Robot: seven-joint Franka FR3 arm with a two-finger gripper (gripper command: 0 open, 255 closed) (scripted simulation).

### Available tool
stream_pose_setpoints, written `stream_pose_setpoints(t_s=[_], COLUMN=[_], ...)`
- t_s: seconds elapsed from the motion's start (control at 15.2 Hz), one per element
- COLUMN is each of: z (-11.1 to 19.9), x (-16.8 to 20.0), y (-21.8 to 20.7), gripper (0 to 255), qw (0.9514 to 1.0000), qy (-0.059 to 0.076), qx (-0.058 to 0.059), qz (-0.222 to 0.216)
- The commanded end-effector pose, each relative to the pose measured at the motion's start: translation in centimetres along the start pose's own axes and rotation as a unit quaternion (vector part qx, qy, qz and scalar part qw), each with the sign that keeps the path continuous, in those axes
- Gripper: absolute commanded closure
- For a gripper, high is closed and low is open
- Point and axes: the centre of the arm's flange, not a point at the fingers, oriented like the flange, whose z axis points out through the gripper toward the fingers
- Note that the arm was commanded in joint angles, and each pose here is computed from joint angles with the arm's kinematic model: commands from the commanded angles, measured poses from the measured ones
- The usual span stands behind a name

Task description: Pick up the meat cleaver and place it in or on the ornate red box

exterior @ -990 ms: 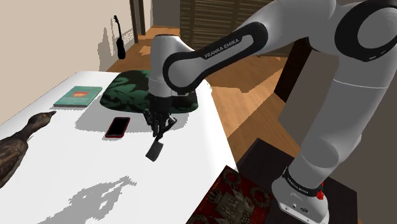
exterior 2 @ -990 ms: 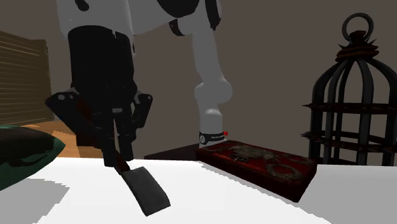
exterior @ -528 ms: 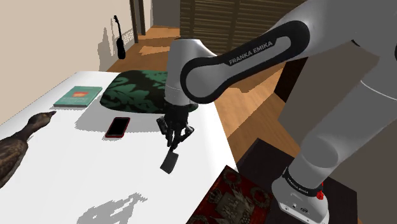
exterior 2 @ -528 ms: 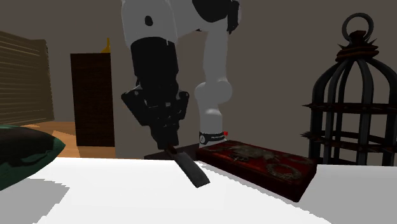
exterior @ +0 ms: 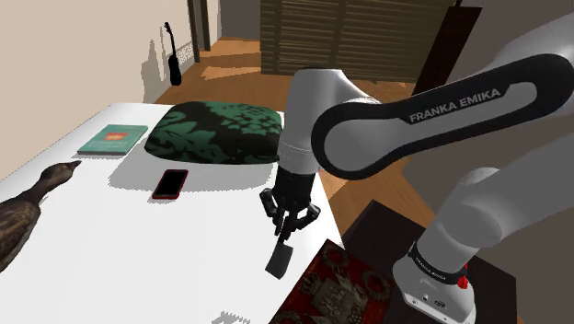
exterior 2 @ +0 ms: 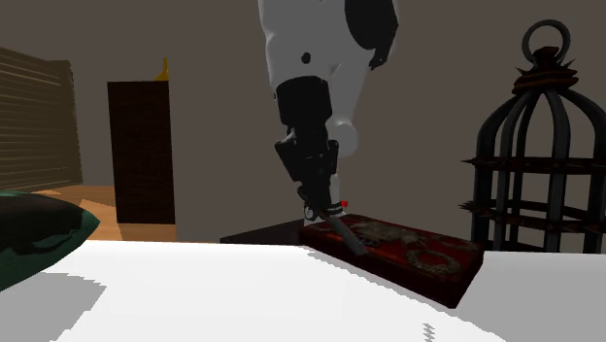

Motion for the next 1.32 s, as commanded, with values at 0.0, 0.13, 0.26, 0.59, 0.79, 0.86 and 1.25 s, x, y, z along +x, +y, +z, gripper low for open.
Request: stream_pose_setpoints(t_s=[0.0, 0.13, 0.26, 0.59, 0.79, 0.86, 1.25], z=[0.2, 0.3, 0.3, 0.5, 2.1, 2.6, 5.7], x=[-0.4, -1.0, -1.6, -3.2, -3.0, -2.9, -2.3], y=[2.7, 5.2, 7.8, 14.5, 14.5, 14.5, 14.5], gripper=[255, 255, 255, 255, 255, 255, 255], qw=[1.0000, 1.0000, 1.0000, 1.0000, 1.0000, 1.0000, 1.0000], qy=[-0.001, -0.001, -0.001, -0.001, -0.001, -0.001, -0.001], qx=[0.001, 0.001, 0.001, 0.001, 0.001, 0.001, 0.001], qz=[0.001, 0.001, 0.001, 0.001, 0.001, 0.001, 0.001])
